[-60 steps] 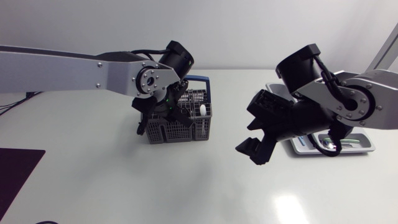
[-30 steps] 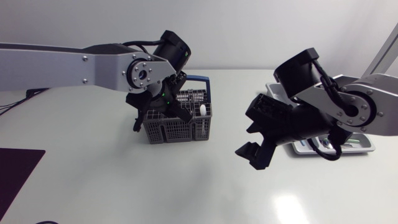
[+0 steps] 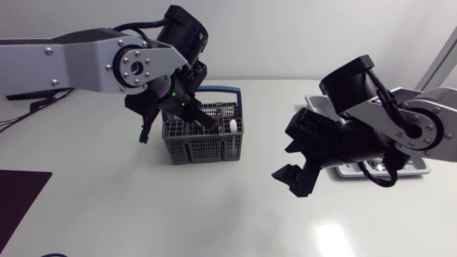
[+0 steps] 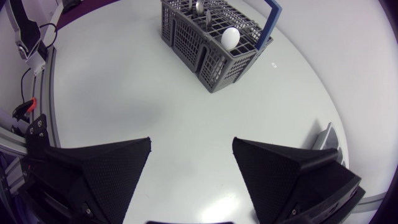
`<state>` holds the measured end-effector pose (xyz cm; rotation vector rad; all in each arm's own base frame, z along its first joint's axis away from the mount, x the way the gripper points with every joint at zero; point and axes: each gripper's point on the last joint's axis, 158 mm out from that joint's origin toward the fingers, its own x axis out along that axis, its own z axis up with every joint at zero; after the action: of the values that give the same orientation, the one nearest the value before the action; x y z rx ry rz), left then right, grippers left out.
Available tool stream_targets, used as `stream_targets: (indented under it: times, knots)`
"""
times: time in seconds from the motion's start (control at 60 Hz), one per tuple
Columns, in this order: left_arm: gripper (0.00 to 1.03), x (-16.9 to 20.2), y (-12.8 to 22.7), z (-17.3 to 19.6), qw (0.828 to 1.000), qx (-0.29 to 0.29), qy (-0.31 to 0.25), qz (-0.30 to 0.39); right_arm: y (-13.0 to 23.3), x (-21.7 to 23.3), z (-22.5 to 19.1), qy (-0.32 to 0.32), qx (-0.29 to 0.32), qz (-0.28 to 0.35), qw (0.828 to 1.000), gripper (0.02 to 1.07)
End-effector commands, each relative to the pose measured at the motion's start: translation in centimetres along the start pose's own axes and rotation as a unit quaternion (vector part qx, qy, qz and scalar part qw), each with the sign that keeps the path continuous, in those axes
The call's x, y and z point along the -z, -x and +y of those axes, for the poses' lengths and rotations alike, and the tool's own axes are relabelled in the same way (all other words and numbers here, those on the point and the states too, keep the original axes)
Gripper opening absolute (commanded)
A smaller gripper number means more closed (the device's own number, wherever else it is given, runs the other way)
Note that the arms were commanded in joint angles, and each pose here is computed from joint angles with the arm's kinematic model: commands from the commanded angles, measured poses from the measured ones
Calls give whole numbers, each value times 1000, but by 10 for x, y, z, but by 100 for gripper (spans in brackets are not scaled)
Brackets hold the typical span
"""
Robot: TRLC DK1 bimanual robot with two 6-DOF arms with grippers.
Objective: Unload the cutlery basket into the drawer organizer.
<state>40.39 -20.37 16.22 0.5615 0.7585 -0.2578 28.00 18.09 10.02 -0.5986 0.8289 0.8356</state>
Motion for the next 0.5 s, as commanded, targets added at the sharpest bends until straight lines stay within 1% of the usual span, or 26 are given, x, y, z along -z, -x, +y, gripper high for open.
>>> stream_targets:
  times: [0.0,0.15,0.483]
  knots:
    - [4,-3,13,8,1000,-12,-8,-14,-2,9,5,-4,-3,8,1000,97]
    - [4,-4,28,13,999,-15,-10,-29,1,6,5,-1,0,0,1000,97]
    - [4,-8,79,31,997,-16,7,-74,15,-9,5,4,8,-34,999,97]
